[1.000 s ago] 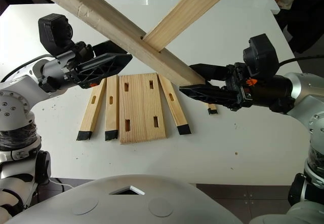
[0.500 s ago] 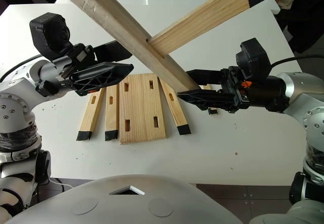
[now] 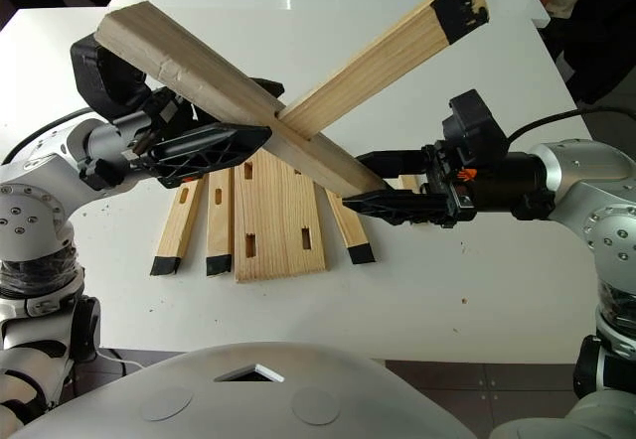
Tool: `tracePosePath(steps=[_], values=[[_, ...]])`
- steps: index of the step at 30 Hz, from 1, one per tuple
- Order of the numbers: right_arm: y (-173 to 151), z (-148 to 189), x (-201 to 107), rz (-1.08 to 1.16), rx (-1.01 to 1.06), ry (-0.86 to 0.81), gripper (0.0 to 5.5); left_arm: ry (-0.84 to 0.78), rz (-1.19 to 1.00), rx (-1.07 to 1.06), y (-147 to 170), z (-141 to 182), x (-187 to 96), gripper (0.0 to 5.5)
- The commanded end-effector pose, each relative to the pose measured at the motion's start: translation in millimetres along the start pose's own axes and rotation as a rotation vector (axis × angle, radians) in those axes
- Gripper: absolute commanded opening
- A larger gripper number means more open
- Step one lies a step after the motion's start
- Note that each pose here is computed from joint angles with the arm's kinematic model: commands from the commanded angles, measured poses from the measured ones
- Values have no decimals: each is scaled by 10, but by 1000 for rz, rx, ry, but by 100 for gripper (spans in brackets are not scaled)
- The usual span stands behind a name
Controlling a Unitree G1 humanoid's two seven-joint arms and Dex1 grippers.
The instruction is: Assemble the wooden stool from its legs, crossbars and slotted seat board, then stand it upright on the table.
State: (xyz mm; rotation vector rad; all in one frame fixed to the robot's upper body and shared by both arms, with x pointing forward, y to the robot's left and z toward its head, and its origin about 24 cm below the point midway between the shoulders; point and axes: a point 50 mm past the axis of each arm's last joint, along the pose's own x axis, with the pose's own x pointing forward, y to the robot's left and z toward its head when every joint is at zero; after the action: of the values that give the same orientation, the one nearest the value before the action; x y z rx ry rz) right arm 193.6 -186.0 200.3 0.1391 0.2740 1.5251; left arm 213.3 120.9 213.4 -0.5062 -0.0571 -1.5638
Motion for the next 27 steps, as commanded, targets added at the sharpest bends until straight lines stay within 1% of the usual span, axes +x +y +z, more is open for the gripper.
tracePosePath(steps=[1, 7, 14, 18, 19, 22, 26, 27], values=[[-2, -1, 36, 12, -25, 2, 206, 42, -15, 14, -15, -57, 19, 305], [5, -18, 21, 10, -28, 20, 206, 46, -36, 17, -36, -59, -12, 210], [6, -110, 3, 6, -29, 84, 206, 39, -30, 21, -13, -33, -20, 208], [-66, -153, -5, -59, -57, 123, 206, 44, -9, 30, 19, -27, -34, 208], [-73, -167, -10, -63, -52, 128, 242, 43, 3, 29, 36, -20, -42, 208], [-86, -232, -30, -79, -55, 169, 279, 31, 29, 38, 82, 26, -68, 206], [-158, -353, -98, -150, -72, 234, 343, 29, 98, 77, 150, 121, -151, 206], [-168, -377, -121, -169, -73, 241, 343, 37, 125, 92, 166, 142, -185, 206]])
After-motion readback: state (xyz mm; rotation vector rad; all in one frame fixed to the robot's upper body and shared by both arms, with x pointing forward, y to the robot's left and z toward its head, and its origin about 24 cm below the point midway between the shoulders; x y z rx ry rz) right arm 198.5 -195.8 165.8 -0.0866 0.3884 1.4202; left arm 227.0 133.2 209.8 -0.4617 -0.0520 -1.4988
